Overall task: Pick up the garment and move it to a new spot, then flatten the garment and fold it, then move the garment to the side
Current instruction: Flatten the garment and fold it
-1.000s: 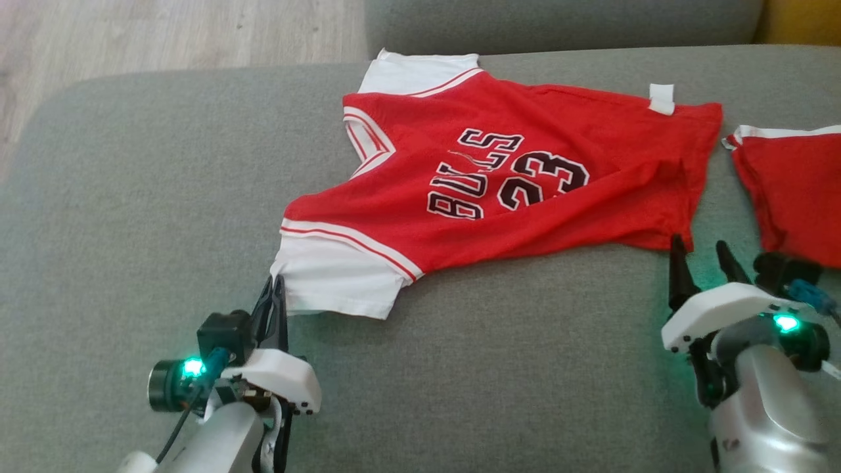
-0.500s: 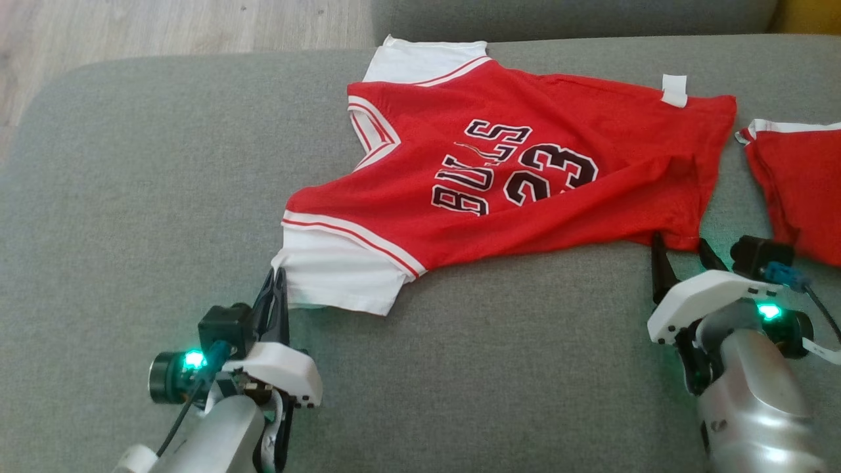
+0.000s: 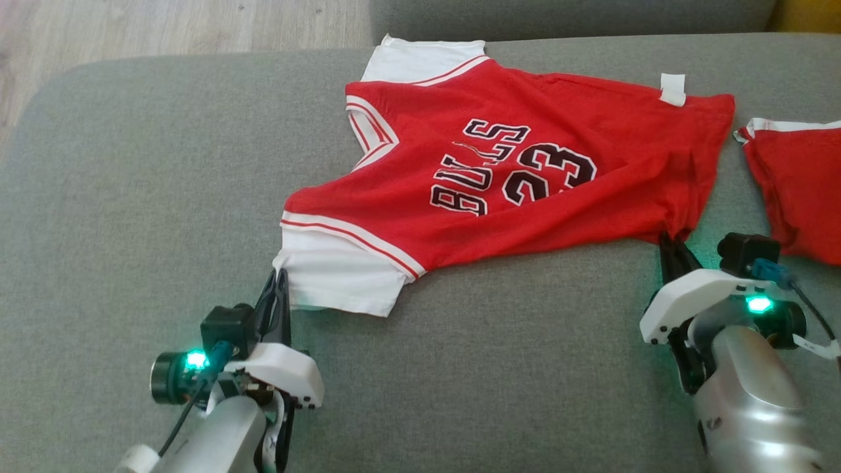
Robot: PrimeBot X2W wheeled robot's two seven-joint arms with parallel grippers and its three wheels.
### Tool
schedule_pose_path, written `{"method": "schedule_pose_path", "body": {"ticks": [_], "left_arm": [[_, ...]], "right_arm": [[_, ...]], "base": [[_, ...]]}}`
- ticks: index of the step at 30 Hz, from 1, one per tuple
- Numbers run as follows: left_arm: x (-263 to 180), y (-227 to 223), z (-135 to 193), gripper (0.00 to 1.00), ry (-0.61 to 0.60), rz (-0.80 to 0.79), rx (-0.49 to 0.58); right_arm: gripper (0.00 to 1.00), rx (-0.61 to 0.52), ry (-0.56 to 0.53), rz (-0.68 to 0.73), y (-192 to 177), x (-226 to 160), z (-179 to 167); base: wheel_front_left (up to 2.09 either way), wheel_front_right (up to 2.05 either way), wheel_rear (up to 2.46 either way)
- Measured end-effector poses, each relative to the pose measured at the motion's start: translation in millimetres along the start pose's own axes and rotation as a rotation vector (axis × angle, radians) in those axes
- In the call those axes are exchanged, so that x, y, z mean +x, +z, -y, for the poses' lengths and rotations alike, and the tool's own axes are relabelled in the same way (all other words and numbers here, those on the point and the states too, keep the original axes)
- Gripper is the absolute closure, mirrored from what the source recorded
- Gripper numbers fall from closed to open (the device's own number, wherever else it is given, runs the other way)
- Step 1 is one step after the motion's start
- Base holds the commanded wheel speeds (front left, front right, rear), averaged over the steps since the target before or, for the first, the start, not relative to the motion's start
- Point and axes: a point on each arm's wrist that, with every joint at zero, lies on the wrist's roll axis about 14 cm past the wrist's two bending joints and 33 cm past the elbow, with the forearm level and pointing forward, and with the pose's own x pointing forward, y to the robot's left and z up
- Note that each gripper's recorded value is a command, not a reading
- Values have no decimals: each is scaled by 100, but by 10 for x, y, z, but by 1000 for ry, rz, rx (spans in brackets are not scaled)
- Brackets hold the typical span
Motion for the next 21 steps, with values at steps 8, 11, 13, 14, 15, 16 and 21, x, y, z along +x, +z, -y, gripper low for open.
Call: {"method": "schedule_pose_path", "body": {"ticks": [8,11,13,14,15,16,21], "left_arm": [[-22,56,17,100,-4,16,-1],[-35,142,2,100,-3,48,1],[-44,233,-30,100,-1,77,8],[-51,296,-47,100,-2,96,13],[-54,376,-63,100,-3,118,14],[-53,476,-77,100,-7,144,-3],[-67,1347,-78,100,-48,351,-26]], "right_arm": [[100,-52,16,59,129,-52,-33],[100,-78,24,121,300,-91,-46],[100,-100,31,168,435,-129,-52],[100,-117,35,188,497,-156,-51],[100,-133,36,209,561,-187,-37],[100,-154,38,232,636,-219,-24],[100,-231,54,405,1243,-444,8]], "base": [[0,0,0],[0,0,0],[0,0,0],[0,0,0],[0,0,0],[0,0,0],[0,0,0]]}}
